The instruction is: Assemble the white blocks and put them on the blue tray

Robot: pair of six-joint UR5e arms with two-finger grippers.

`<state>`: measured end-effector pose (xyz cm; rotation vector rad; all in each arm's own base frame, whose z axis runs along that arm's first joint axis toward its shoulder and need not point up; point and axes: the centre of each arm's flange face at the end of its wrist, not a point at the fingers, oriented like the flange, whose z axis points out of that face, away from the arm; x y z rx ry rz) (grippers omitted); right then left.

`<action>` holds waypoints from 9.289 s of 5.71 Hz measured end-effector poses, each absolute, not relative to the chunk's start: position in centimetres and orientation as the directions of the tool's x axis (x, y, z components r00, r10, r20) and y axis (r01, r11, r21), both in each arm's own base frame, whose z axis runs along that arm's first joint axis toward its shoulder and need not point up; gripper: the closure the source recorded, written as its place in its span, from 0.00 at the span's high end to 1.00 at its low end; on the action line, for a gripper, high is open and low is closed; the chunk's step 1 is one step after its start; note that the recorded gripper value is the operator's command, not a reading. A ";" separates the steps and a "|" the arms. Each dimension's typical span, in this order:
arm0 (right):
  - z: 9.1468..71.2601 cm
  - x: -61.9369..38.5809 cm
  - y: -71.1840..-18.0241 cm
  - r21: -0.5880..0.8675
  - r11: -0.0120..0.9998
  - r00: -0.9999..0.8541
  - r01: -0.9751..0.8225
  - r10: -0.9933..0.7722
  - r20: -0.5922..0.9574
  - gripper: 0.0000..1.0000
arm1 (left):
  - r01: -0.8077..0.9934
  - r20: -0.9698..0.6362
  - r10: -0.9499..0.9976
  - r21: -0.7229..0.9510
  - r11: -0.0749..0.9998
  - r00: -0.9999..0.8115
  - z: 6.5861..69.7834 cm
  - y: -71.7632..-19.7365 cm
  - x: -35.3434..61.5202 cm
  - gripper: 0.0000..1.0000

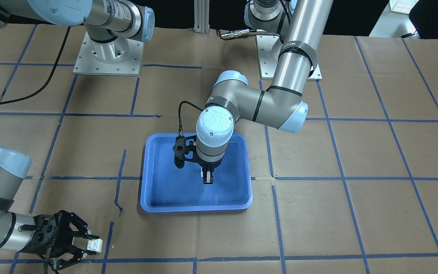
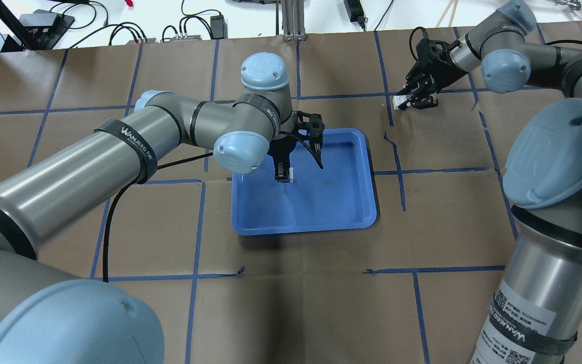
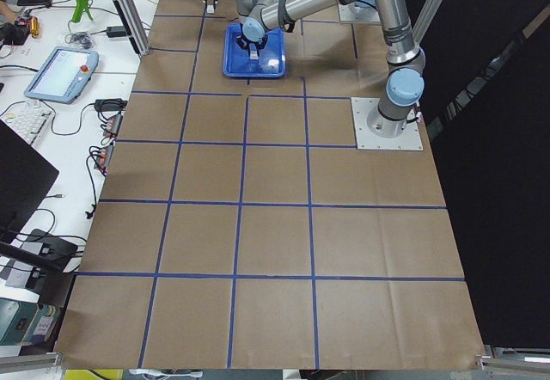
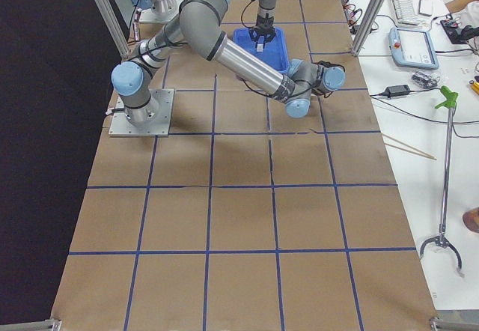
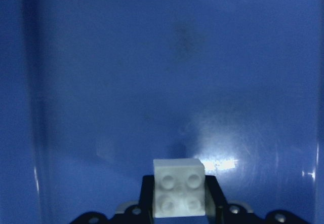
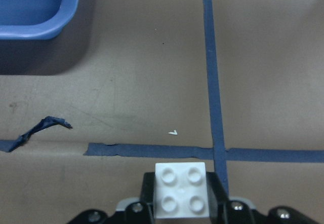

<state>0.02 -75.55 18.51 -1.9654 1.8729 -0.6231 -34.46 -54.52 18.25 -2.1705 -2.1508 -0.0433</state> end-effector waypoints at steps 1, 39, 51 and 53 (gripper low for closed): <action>20.6 0.0 -75.3 -0.529 -0.053 0.013 -0.847 -0.997 0.080 0.28 | 0.999 0.083 0.997 -0.040 0.002 0.001 17.9 -54.2 -34.6 0.80; 15.8 26.8 -50.2 -0.580 0.088 -0.150 -0.810 -0.987 0.060 1.00 | 0.024 -0.009 0.023 -0.076 0.997 -1.000 49.5 -48.7 -13.7 0.99; 45.8 12.1 -53.8 -0.038 0.929 -0.928 -0.369 -0.370 -0.040 1.00 | 0.015 -0.003 0.015 -0.097 0.995 -1.000 50.2 -49.0 -13.1 0.99; 49.4 11.3 -53.1 0.021 0.985 -0.986 -0.170 -0.169 -0.007 1.00 | 0.012 -0.006 0.012 -0.106 0.994 -1.000 50.6 -48.6 -13.1 0.99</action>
